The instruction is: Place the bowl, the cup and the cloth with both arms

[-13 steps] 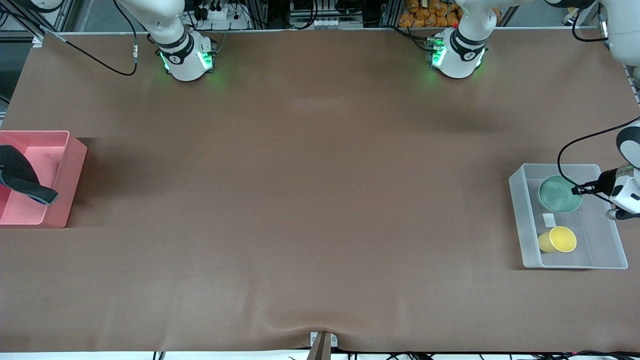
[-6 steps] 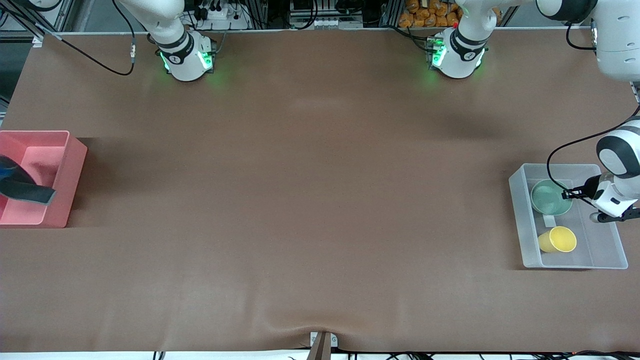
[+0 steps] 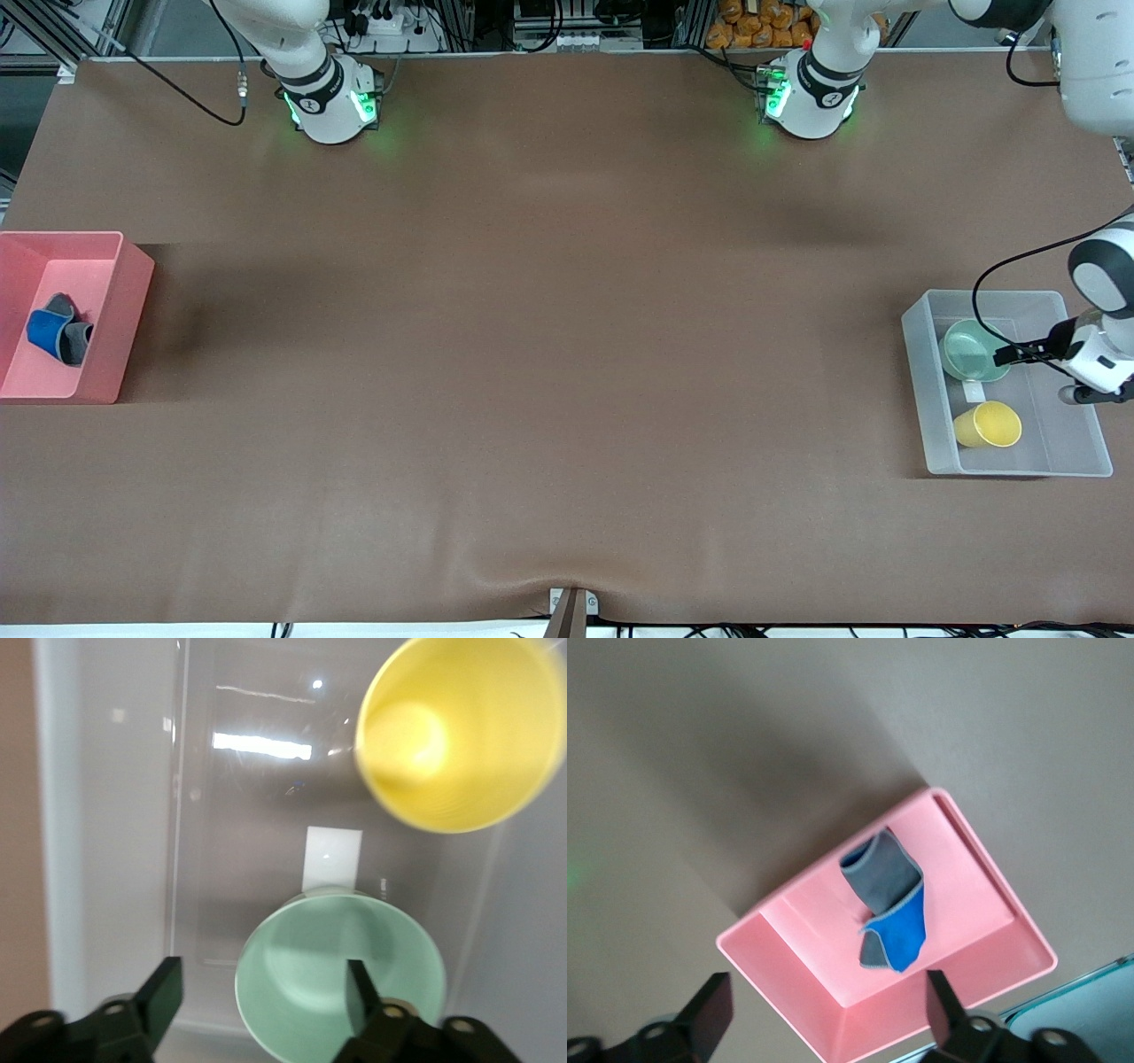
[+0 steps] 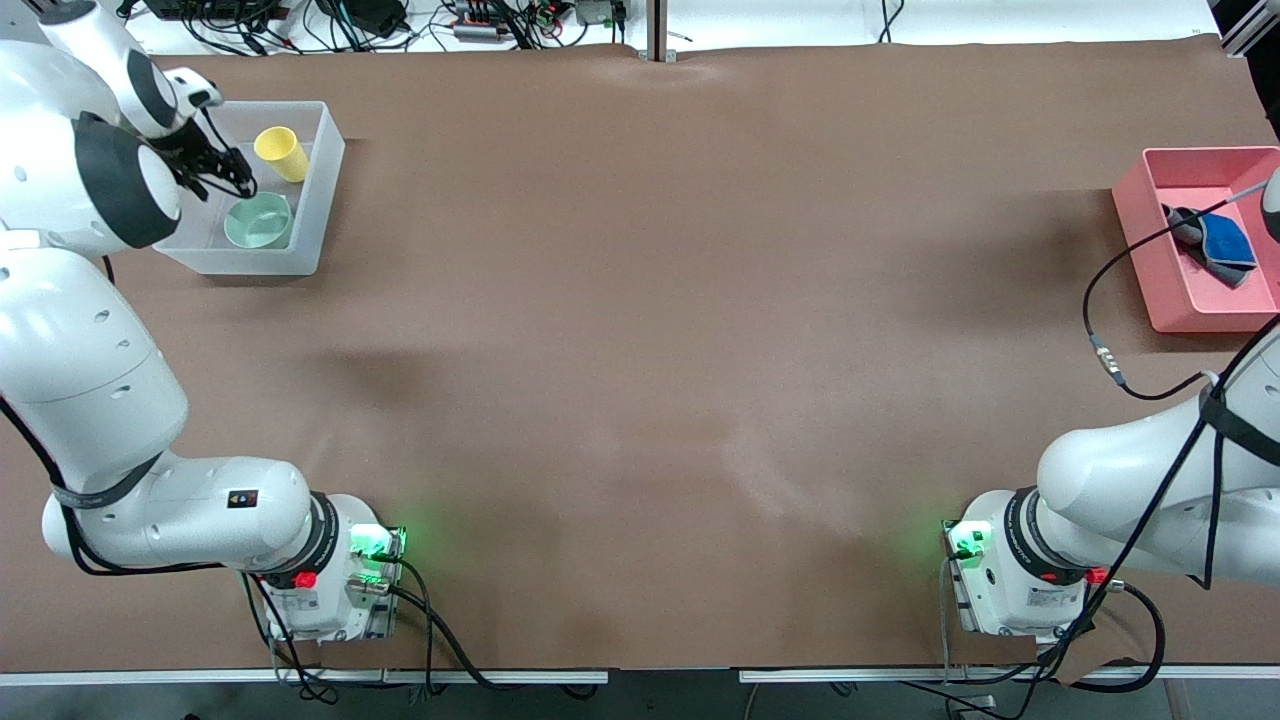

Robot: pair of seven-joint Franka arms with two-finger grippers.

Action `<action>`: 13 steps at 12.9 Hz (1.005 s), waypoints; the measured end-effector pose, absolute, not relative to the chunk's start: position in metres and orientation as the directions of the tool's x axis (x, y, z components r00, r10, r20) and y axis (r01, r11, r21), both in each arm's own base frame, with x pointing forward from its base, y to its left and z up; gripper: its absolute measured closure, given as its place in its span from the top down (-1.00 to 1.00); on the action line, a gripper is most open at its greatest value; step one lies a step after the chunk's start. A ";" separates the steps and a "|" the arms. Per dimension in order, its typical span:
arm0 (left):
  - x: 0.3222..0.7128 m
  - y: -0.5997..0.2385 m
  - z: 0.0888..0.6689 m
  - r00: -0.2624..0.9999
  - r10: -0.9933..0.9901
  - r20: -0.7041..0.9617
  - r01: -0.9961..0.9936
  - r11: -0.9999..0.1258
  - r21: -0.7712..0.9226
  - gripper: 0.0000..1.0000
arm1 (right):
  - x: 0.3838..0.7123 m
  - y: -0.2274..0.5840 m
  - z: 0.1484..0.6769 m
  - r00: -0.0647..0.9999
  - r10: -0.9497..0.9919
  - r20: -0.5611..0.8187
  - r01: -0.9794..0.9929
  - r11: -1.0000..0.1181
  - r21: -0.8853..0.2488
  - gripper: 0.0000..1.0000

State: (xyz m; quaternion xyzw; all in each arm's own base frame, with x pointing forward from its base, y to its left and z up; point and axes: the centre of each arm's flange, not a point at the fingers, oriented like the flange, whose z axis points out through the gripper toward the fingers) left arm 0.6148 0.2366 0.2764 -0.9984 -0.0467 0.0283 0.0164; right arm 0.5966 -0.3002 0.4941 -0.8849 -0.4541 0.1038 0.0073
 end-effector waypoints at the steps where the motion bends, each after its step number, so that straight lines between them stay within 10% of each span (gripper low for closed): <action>1: 0.618 0.229 0.294 0.994 0.090 -0.057 0.089 -0.996 -0.022 0.94 | 0.602 -0.274 0.509 0.573 0.805 -0.152 0.801 -0.590 -0.101 1.00; 13: 0.537 0.092 0.556 0.997 0.025 -0.071 0.028 -0.999 0.039 1.00 | 0.541 -0.016 0.602 0.954 0.127 -0.272 0.120 -0.992 -0.040 1.00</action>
